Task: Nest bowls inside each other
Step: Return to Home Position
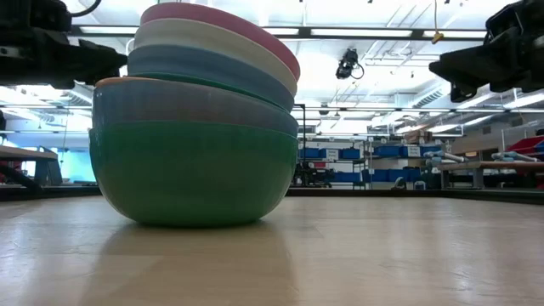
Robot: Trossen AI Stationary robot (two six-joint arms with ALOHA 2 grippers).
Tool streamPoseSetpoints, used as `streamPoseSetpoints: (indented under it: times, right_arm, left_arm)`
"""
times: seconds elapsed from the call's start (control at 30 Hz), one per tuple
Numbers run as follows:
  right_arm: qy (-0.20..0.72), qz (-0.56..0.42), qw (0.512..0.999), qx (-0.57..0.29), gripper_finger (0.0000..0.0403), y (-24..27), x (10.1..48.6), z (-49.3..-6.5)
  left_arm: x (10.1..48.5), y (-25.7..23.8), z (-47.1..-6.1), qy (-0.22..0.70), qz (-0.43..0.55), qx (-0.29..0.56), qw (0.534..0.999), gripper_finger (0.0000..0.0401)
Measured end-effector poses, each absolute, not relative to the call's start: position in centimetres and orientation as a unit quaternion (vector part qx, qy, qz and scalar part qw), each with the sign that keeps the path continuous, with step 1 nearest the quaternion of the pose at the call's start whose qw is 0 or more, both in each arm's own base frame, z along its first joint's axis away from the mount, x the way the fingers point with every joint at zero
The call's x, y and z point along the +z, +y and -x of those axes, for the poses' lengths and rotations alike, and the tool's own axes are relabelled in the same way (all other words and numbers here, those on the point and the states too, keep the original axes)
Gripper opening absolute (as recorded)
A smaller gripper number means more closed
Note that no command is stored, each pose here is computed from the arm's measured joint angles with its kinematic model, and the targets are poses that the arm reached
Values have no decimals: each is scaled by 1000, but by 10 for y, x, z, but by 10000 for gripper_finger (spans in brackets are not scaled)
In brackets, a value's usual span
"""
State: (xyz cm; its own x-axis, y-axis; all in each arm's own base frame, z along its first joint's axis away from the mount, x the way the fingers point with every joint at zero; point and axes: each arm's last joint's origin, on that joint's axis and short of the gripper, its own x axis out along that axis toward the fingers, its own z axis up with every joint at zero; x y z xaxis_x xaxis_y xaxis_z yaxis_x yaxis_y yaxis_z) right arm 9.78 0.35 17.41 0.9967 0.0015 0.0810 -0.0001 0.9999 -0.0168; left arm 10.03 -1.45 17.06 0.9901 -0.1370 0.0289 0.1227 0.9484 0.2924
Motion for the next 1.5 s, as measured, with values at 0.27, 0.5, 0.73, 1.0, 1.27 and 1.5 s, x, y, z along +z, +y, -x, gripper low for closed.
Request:
streamPoseSetpoints:
  times: [0.27,0.5,0.73,1.0,1.27,1.5]
  right_arm:
    - [-39,14,997,-61,100,-5,174,-98]
    - [-33,16,995,-88,100,-11,173,-97]
    - [-26,15,995,-91,100,-11,171,-97]
    - [-25,1,996,-91,100,-11,171,-97]
    - [-25,1,996,-91,100,-11,171,-97]
    - [-25,1,996,-91,100,-11,171,-97]
  left_arm:
    - [170,-3,-101,-15,-140,-10,990,97]
    - [170,4,-101,-10,-139,23,990,97]
    - [170,4,-101,-10,-138,27,990,97]
    - [171,4,-101,-11,-125,27,992,97]
    - [173,4,-101,-25,-113,28,993,97]
    - [179,4,-101,-54,-88,30,994,97]
